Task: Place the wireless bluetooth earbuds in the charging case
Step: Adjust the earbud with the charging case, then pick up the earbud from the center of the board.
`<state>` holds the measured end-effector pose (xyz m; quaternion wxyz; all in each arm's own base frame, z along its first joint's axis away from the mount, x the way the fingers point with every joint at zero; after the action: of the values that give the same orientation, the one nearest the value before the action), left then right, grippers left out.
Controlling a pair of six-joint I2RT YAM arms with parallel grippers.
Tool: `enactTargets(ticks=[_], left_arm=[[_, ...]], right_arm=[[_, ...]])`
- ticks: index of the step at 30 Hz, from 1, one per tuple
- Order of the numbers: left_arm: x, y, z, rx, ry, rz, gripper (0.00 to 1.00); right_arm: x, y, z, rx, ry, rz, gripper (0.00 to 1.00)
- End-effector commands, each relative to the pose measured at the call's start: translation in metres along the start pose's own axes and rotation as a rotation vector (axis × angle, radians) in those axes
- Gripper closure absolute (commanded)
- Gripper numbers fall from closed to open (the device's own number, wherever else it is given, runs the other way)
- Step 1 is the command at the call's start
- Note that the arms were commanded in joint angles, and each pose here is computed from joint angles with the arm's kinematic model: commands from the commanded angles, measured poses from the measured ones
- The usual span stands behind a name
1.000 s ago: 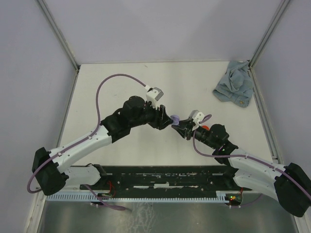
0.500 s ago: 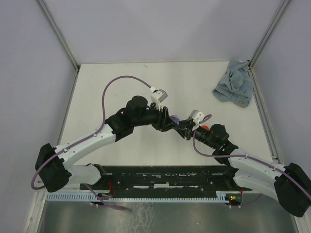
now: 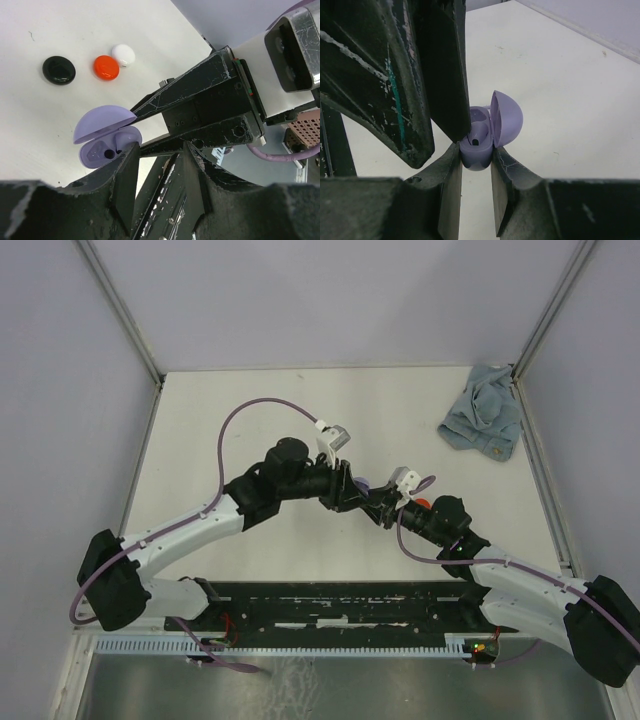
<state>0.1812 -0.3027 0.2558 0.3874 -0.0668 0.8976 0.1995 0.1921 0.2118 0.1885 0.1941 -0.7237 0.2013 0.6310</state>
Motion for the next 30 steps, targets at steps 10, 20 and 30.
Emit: enactTargets(ticks=[10,20,30], left_arm=[[-0.019,0.037,0.040,-0.320,0.008,-0.137,0.48],[-0.019,0.053,0.132,-0.620,0.061,-0.053,0.47],[-0.013,0.029,0.208,-0.840,0.088,0.196,0.46]], right_arm=[[-0.004,0.001,-0.011,0.085,0.008,-0.023,0.96],[0.009,0.001,-0.016,0.120,0.024,0.041,0.95],[0.008,0.002,-0.016,0.118,0.030,0.049,0.96]])
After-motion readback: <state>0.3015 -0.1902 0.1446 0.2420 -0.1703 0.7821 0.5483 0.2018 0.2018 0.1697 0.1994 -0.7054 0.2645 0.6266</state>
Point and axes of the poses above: each gripper's point midway between its finger pads, its own y axis back along the fingers, its own z axis along the line the jaws close on, x = y × z, the point moved 6 cm from there along y, back along the fingers, and after that the axes turned 6 degrees about y, right-handed, at the moved point
